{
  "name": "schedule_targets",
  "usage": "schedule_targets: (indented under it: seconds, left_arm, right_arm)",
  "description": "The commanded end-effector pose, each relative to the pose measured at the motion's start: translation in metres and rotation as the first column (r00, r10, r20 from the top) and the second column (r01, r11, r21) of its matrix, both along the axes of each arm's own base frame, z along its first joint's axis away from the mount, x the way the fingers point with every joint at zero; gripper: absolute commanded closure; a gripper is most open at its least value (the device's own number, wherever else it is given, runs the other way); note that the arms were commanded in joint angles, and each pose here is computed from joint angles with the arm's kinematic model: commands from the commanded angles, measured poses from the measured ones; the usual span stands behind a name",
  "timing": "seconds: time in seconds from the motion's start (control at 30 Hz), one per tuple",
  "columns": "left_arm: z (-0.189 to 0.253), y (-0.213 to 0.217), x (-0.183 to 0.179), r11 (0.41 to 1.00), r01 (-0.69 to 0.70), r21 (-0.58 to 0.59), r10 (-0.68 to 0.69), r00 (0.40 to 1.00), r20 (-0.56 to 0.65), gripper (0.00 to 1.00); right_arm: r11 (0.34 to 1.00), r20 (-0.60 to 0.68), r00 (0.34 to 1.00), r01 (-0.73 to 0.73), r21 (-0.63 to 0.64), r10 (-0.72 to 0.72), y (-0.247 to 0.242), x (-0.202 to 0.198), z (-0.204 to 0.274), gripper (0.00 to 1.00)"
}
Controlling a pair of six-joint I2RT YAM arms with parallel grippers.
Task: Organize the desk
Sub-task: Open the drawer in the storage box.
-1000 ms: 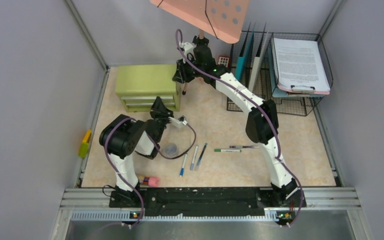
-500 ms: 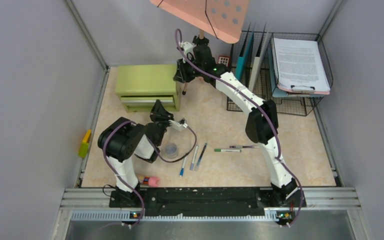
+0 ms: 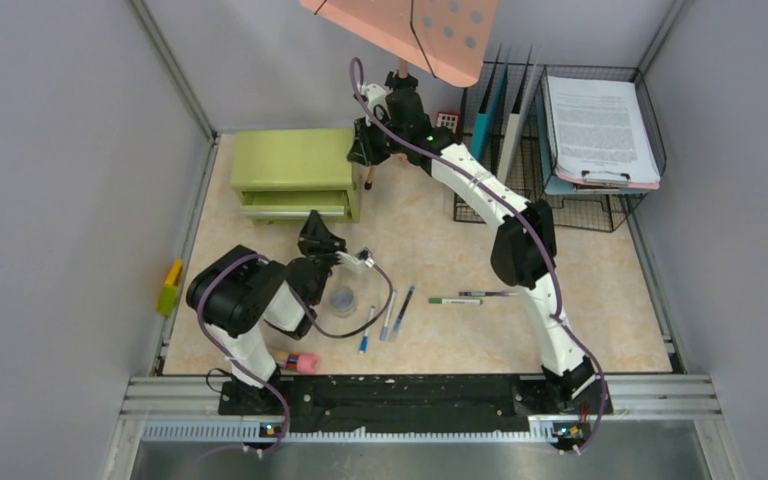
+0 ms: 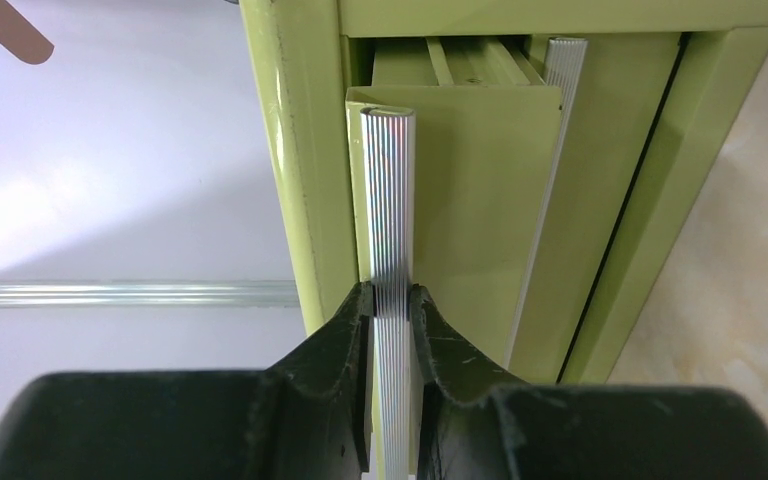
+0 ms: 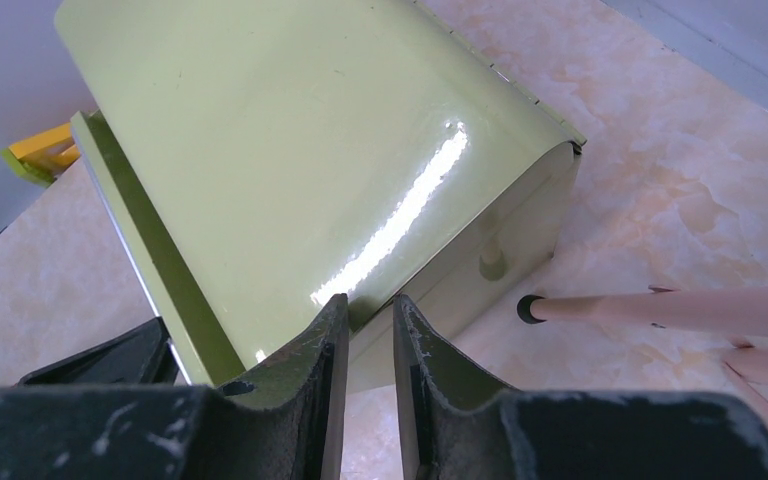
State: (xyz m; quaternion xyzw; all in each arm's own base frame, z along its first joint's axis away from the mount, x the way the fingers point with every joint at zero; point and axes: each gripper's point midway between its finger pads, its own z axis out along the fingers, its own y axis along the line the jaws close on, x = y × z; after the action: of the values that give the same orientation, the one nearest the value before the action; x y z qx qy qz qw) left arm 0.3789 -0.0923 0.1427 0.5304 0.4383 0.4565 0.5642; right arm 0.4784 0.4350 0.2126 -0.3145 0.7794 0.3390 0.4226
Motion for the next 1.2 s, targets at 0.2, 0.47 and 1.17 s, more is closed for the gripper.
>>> schedule_targets:
  seconds: [0.2,0.47,1.17]
  left_arm:
    - [-0.002,0.012,-0.028,0.996,-0.070,-0.055,0.067,0.997,-0.044,1.00]
    - [-0.003,0.010,-0.030,0.993,-0.090,-0.077,0.086,0.995,-0.059,0.96]
    - [-0.001,0.013,-0.042,0.989,-0.119,-0.092,0.113,0.991,-0.070,0.49]
  right_arm:
    - [0.984,-0.133,0.991,0.006,-0.181,-0.031,-0.017,-0.016,-0.070,0.80]
    - [0.983,-0.130,0.991,-0.004,-0.184,-0.020,-0.018,-0.020,-0.067,0.81]
    - [0.978,-0.027,1.000,0.008,-0.210,-0.014,-0.041,-0.018,-0.014,0.54]
